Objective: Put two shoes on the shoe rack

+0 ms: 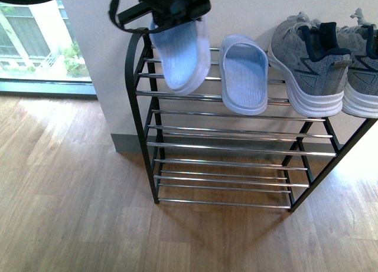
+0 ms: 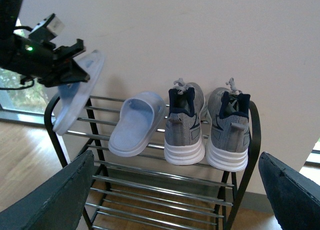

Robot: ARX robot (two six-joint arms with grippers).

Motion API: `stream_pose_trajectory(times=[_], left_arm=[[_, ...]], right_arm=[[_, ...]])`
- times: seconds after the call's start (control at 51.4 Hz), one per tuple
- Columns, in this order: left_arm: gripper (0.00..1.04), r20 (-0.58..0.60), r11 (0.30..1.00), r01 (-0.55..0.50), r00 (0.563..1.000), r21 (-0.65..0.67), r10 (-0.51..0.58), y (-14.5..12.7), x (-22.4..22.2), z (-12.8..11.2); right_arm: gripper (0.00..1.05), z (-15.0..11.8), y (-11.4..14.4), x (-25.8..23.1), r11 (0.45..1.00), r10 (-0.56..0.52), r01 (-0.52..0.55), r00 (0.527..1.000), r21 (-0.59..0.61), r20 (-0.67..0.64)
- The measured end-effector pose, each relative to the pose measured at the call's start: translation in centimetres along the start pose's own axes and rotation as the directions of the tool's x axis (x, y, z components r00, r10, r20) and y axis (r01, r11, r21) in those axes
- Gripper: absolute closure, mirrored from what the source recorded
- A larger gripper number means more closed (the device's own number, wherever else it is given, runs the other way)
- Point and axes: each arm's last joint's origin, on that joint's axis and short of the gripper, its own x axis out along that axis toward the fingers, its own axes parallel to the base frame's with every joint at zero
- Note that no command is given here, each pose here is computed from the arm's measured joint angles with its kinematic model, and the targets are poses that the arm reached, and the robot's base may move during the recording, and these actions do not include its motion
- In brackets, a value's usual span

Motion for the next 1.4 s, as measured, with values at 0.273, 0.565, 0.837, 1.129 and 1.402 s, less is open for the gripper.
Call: stream_pose_trajectory(times=[0.273, 0.565, 0.837, 1.129, 1.402], left_arm=[[1.03, -0.009, 0.999, -0.039, 0.999, 0.035, 0.039, 0.7, 2.8, 0.3], [1.03, -0.054, 0.994, -0.096, 0.994, 0.051, 0.099, 3.8, 5.2, -1.4], [0.72, -0.082, 0.999, 0.024, 0.996, 0.039, -0.021, 2.8, 6.0, -2.0], [0.29, -0.057, 0.989, 0.146, 0.987, -0.034, -0.148, 2.0, 0.8, -0.7], [0.09, 0.382, 0.965, -0.136, 0.923, 0.222, 0.042, 4.2, -14.3, 1.2]], right_arm=[[0.09, 0.0, 0.0, 0.0, 1.000, 0.000, 0.000, 1.000, 0.000, 0.000], [0.09, 0.0, 0.0, 0.0, 1.000, 0.000, 0.000, 1.000, 0.000, 0.000], [0.09, 0.0, 0.0, 0.0, 1.000, 0.000, 0.000, 1.000, 0.000, 0.000], [0.09, 0.0, 0.0, 0.0, 1.000, 0.000, 0.000, 1.000, 0.000, 0.000], [0.09, 0.0, 0.0, 0.0, 1.000, 0.000, 0.000, 1.000, 0.000, 0.000]])
